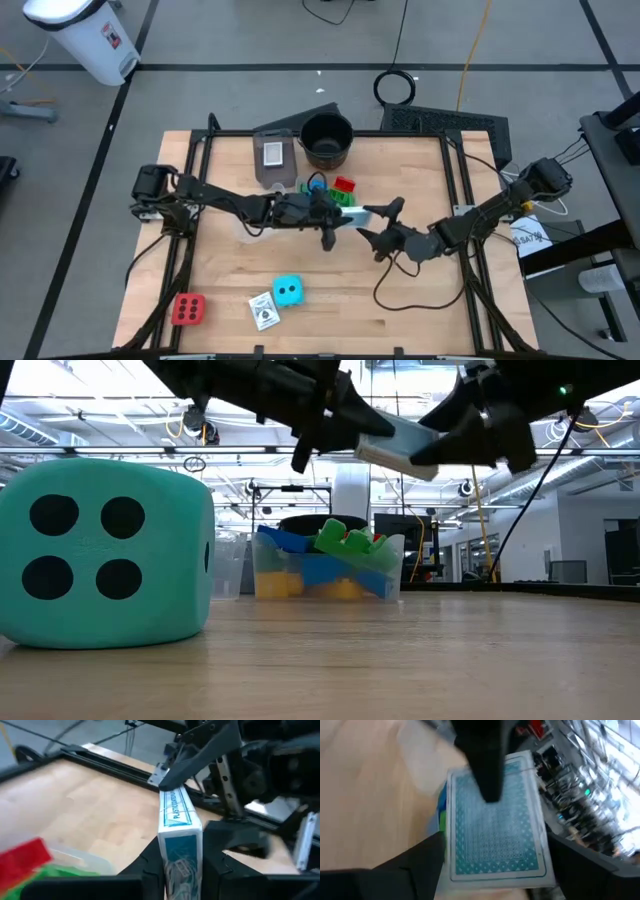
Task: Pick & Place Toys
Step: Put the blue card box into the black bin, then adjust the blue dice on the table
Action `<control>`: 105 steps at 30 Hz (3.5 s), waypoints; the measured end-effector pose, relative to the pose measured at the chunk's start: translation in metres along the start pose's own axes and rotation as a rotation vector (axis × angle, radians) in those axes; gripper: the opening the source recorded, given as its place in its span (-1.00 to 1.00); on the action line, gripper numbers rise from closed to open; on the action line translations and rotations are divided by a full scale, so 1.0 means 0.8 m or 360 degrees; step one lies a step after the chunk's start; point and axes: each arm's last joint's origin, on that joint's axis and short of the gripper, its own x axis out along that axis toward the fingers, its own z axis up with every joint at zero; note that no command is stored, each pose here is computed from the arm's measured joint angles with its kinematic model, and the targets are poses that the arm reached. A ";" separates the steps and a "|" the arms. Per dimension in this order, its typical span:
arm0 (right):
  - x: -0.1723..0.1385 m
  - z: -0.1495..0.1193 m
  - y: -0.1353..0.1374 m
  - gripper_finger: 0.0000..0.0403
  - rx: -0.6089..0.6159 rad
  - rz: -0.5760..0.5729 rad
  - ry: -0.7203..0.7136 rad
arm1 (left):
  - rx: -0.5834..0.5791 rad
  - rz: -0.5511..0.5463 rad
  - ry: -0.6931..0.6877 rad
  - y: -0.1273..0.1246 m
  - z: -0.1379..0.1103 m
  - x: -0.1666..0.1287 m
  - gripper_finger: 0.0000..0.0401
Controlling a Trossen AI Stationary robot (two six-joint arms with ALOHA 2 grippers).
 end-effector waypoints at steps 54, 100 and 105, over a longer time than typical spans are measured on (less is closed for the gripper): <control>0.020 -0.099 -0.040 -1.00 0.0711 0.0636 0.0069 | 0.1073 0.1499 0.1683 0.257 -0.021 -0.080 -0.59; 0.021 -0.099 -0.040 -0.99 0.0760 0.0658 0.0074 | 0.1086 0.1609 0.1009 0.139 0.054 -0.136 0.76; 0.021 -0.099 -0.040 -1.00 0.0791 0.0660 0.0078 | 0.0790 0.1285 0.0738 0.094 0.069 -0.168 0.75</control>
